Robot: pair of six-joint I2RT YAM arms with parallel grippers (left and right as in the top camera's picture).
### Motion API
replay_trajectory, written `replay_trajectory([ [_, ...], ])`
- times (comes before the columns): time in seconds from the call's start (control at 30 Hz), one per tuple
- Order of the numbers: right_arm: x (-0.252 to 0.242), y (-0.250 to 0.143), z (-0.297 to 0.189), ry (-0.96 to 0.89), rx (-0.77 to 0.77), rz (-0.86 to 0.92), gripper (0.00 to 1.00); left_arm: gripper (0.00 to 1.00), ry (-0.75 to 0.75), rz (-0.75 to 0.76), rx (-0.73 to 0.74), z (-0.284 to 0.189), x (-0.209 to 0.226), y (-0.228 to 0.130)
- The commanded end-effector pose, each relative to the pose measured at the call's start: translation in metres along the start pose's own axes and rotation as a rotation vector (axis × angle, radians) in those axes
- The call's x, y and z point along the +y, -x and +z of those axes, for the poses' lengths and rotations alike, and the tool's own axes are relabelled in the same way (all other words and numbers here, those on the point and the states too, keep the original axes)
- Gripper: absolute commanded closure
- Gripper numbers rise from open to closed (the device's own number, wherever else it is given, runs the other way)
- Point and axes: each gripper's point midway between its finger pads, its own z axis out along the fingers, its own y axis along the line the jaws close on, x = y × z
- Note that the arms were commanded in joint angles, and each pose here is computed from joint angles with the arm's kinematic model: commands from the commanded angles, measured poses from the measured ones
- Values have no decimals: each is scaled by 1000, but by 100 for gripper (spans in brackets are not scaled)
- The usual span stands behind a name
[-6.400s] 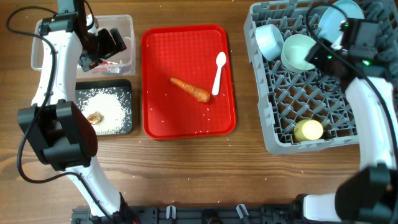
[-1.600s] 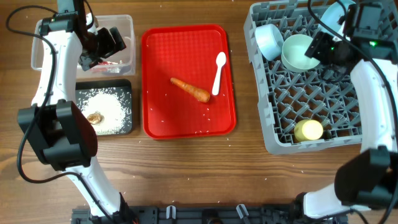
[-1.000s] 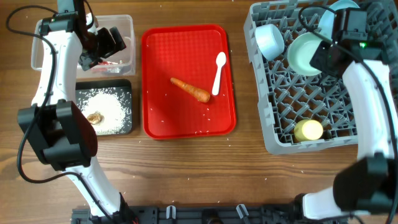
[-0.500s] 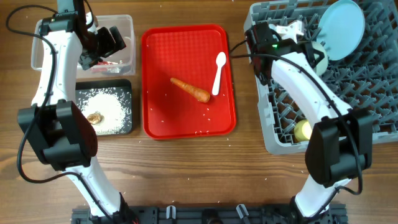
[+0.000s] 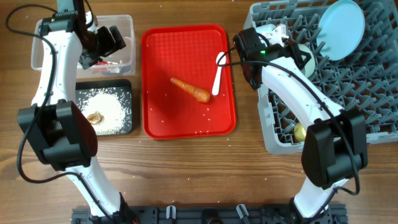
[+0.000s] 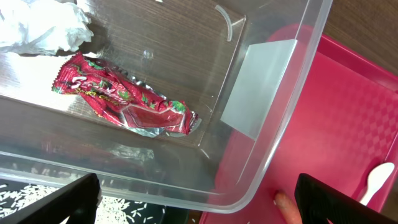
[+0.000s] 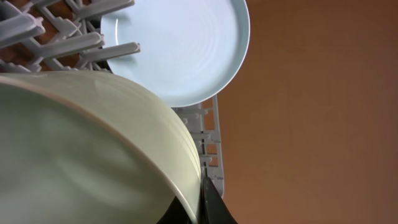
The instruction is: Sort waste into correct bins and load items into the dishwasher rack
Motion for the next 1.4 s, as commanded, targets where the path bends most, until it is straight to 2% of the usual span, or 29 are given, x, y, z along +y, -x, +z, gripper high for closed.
replay_trajectory([
  [0.0, 5, -3, 6, -20, 15, -45, 96, 0, -6, 4, -35, -11, -4, 7],
  [0.33, 19, -2, 7, 52, 13, -47, 96, 0, -7, 4, -38, -11, -5, 8],
  [0.47, 41, -10, -3, 169, 22, -98, 96, 0, -7, 4, -38, -11, -5, 8],
  [0.5, 42, -14, -5, 170, 28, -106, 82, 0, -7, 4, -38, -11, -5, 8],
  [0.53, 42, -17, -9, 170, 31, -114, 53, 0, -7, 4, -38, -11, -5, 8],
  [0.6, 43, -18, -16, 169, 28, -119, 23, 0, -7, 4, -38, -11, -5, 8],
  [0.73, 34, -13, -48, 183, -42, -95, 2, 0, -8, 4, -39, -11, -5, 8],
  [0.8, 26, -9, -64, 232, -83, -54, 0, 0, -8, 4, -39, -11, -5, 8],
  [0.87, 29, -2, -83, 409, -108, 21, 0, 0, -8, 4, -39, -11, -5, 8],
  [0.93, 38, 17, -115, 665, -164, 119, 0, 0, -7, 4, -38, -11, -5, 8],
  [0.97, 49, 33, -143, 857, -213, 163, 5, 0, -7, 4, -38, -11, -5, 8],
  [1.0, 61, 52, -183, 1100, -287, 200, 19, 0, -7, 4, -38, -11, -5, 8],
  [1.03, 67, 70, -219, 1298, -372, 225, 28, 0, -7, 4, -38, -11, -5, 8],
  [1.07, 70, 86, -240, 1402, -444, 245, 30, 0, -7, 4, -38, -11, -5, 7],
  [1.13, 79, 102, -241, 1400, -508, 231, 20, 0, -10, 5, -24, -11, -6, 4],
  [1.23, 59, 109, -221, 1386, -482, 325, 5, 0, -176, 279, 68, -9, -58, -29],
  [1.3, 18, 113, -191, 1351, -472, 461, 3, 0, -187, 405, 88, -3, -98, -53],
  [1.33, -9, 109, -171, 1319, -471, 525, 2, 1, -189, 424, 100, -1, -116, -66],
  [1.37, -31, 102, -155, 1289, -465, 573, 0, 5, -173, 365, 116, 1, -136, -81],
])
